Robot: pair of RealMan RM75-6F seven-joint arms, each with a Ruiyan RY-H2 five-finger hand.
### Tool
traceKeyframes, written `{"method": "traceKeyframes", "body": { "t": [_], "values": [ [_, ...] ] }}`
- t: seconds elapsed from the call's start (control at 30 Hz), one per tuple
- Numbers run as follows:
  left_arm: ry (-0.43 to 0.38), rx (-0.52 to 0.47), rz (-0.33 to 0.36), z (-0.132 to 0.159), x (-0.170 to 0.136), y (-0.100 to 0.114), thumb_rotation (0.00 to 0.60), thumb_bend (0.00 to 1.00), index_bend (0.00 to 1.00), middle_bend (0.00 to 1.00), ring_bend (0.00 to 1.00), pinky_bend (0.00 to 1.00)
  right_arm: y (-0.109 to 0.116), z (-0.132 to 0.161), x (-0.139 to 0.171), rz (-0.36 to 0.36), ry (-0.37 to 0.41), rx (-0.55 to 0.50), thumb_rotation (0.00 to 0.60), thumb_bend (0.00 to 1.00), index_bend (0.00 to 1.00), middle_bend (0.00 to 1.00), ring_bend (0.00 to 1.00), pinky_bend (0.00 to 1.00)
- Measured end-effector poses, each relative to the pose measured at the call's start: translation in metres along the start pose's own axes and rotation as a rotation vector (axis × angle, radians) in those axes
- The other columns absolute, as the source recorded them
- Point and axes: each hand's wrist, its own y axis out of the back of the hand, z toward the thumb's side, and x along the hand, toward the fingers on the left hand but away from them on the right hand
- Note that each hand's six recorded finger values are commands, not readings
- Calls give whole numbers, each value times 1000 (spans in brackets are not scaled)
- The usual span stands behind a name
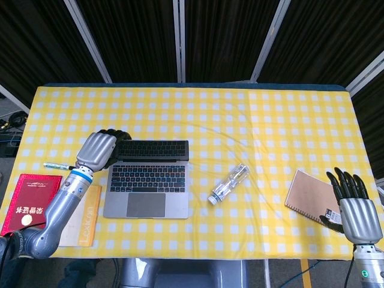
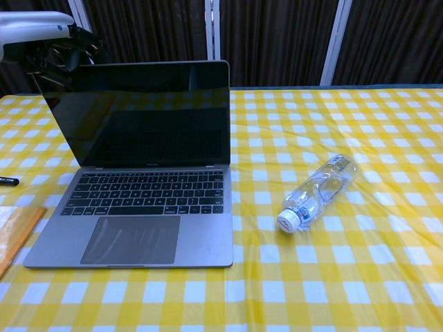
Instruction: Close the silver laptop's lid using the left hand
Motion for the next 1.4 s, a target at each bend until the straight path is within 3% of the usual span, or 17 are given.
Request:
{"method": "traceKeyframes", "body": {
  "t": [0.33,0.67,0.9,1.4],
  "values": [
    [-34,-45,-35,-3,-27,-6,600,1000,316,306,265,300,0,3,1,1,1,0,600,0,0,0,0,0],
    [-76,-148,-120,-4,-53,-25,600,1000,322,306,265,300,1,5,3,0,6,-4,600,0,0,0,0,0],
    [-123,-163,-174,-4,-72,-51,600,1000,323,306,265,300,3,4,3,-2,3,-9,600,0,0,0,0,0],
    [-129,-208,-281,-4,-82,-108,600,1000,325,305,265,300,5,1,4,-2,-2,-20,600,0,0,0,0,0]
  ]
}}
